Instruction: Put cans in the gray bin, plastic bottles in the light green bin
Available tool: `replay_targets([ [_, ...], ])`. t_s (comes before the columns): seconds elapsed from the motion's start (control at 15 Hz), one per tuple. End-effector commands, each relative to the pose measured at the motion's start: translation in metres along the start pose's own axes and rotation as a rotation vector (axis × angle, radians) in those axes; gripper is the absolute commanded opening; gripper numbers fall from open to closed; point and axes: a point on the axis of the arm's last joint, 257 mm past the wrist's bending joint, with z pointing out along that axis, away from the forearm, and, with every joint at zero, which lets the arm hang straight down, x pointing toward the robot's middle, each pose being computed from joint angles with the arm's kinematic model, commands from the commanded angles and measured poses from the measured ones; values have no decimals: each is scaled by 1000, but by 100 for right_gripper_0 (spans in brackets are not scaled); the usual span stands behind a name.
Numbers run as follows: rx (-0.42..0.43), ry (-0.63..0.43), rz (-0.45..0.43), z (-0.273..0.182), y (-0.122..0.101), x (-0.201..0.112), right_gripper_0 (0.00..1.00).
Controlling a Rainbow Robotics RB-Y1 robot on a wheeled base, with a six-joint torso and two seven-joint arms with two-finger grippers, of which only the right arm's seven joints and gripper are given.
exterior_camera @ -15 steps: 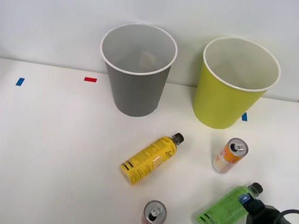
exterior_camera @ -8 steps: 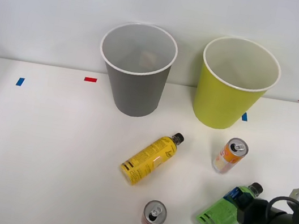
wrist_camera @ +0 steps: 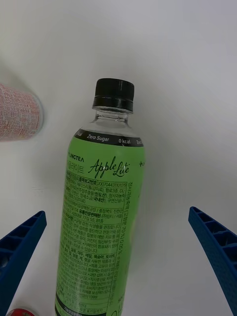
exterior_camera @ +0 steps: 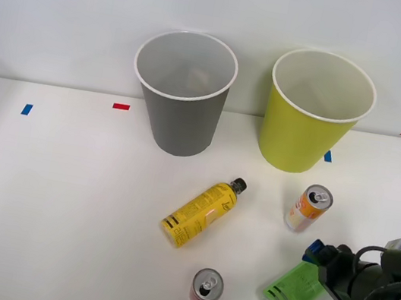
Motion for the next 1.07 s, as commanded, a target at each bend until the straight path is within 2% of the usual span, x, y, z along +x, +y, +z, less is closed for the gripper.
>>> replay_targets([
  [0.07, 35, 33, 36, 14, 8, -8, 100],
  [1.07, 117, 64, 61, 48, 8, -12, 100],
])
